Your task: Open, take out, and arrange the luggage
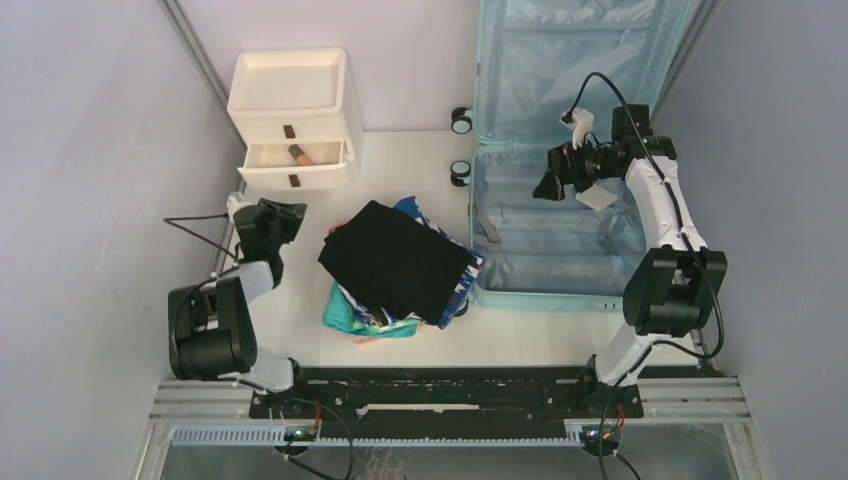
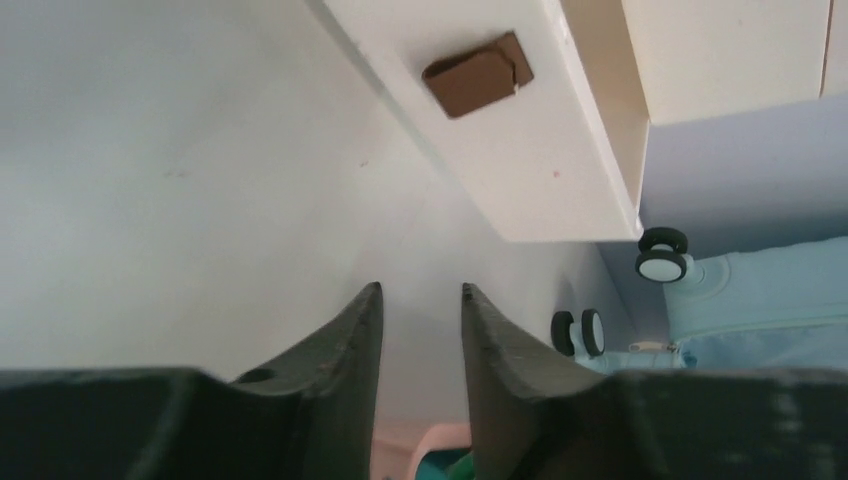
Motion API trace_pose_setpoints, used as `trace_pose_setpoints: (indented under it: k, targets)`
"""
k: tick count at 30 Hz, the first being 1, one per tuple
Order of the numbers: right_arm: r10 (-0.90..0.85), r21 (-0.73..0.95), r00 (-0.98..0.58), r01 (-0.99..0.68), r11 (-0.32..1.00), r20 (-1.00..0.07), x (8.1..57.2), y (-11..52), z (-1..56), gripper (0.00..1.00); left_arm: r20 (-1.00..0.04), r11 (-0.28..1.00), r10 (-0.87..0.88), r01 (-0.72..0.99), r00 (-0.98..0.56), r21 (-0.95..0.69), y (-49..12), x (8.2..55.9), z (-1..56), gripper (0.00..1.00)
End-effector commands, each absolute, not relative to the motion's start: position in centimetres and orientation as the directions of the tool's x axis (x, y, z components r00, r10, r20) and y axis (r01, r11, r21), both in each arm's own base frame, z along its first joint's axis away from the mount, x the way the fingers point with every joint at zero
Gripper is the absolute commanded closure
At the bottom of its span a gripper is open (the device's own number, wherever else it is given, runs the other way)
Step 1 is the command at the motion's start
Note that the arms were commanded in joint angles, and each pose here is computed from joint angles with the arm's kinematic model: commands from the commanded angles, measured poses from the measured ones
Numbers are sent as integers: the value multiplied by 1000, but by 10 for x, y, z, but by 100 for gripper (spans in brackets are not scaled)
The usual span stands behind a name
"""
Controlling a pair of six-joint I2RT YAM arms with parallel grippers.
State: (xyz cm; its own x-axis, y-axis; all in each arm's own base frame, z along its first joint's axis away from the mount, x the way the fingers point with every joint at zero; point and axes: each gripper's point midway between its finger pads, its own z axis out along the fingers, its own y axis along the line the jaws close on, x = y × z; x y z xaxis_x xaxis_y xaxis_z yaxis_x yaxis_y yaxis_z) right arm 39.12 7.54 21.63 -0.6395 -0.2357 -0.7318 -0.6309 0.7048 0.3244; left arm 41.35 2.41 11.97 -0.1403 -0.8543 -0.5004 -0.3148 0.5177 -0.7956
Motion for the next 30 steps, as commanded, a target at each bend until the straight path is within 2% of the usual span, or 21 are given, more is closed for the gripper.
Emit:
trace_pose_setpoints:
  k: [1,5,9,14,23,30]
  targets:
    - [-240,286,-591,-657,698,-770,404,78,234,0,-522,519,-851,-250,-57,-818,41,452,158,68]
    - [-236,292,-590,-660,692,-772,405,81,236,0,-496,474,-868,-321,-14,-820,58,478,150,82]
    - [-238,291,-584,-667,686,-776,404,84,239,0,-476,449,-879,-308,15,-839,67,518,160,83]
    - [-243,281,-577,-669,688,-780,402,85,242,0,-442,423,-897,-258,18,-869,71,564,178,79]
    - [-251,270,-575,-667,694,-779,400,83,241,0,-383,370,-923,-185,35,-910,73,603,200,63]
    - [-254,261,-573,-665,700,-779,400,81,242,0,-368,359,-929,-161,29,-919,70,590,193,61]
